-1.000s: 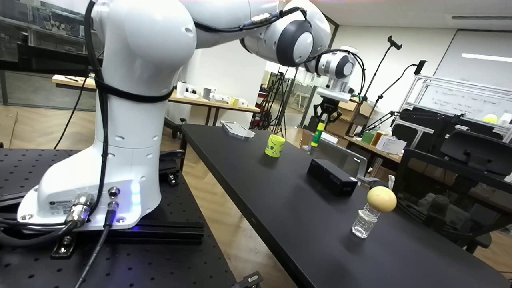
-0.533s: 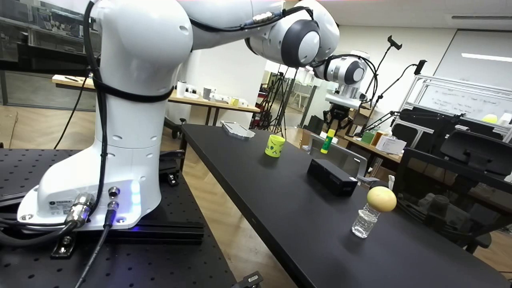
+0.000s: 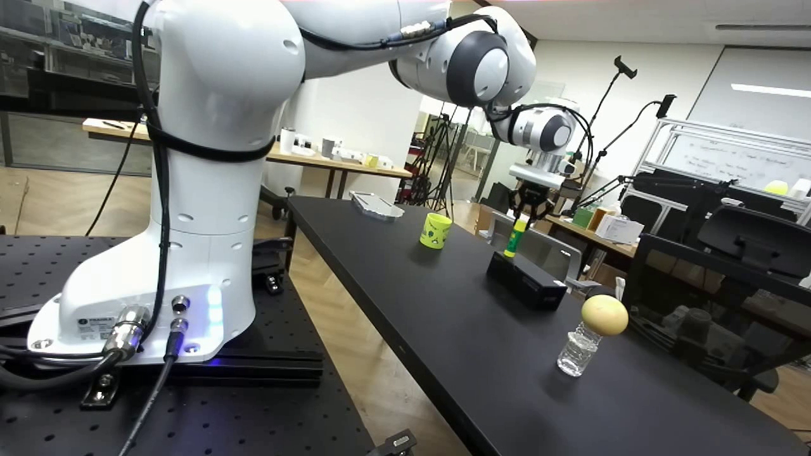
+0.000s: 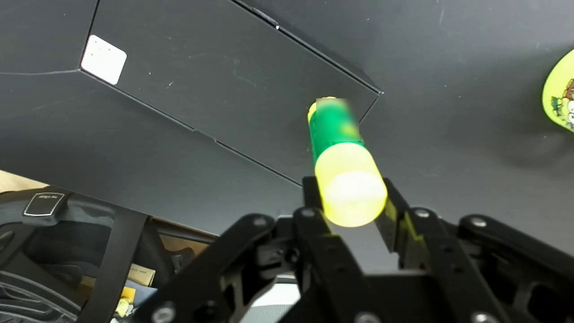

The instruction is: Take the yellow and green glue stick out of the yellow mug and place it on the black box

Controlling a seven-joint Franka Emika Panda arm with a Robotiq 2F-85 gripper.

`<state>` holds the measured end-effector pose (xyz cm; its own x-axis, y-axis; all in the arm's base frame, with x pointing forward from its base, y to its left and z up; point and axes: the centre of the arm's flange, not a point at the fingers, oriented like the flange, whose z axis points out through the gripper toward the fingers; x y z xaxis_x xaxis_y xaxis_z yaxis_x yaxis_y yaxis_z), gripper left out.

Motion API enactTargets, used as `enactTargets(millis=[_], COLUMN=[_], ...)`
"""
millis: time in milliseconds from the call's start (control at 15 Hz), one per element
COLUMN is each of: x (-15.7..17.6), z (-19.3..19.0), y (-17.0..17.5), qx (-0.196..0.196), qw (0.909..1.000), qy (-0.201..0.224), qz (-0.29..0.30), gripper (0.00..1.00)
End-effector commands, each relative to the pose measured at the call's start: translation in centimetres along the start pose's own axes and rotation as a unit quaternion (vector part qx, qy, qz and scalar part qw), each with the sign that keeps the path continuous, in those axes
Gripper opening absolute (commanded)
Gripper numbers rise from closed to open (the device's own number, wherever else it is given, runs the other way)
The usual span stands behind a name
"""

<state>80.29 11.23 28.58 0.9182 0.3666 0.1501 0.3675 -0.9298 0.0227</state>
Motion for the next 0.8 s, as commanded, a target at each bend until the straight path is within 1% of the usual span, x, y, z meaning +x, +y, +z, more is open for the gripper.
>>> enactTargets(millis=[0, 67, 133, 333, 467, 533, 733], x=[-1.7, -1.7, -1.8, -1.9, -2.1, -2.1, -2.5], z=[-0.4, -0.4, -0.4, -1.0, -2.2, -2.9, -5.6], y=[-0.6, -0.6, -0.6, -0.9, -1.2, -1.4, -2.3], qx=[-0.001, 0.0, -0.002, -0.007, -0.013, -0.016, -0.019], qw=[0.9997, 0.9997, 0.9996, 0.9994, 0.9991, 0.999, 0.9988], qy=[0.004, 0.004, 0.005, 0.012, 0.02, 0.026, 0.029], qz=[0.023, 0.026, 0.028, 0.032, 0.035, 0.035, 0.033], gripper=[0.58, 0.59, 0.64, 0.86, 0.98, 1.0, 1.0])
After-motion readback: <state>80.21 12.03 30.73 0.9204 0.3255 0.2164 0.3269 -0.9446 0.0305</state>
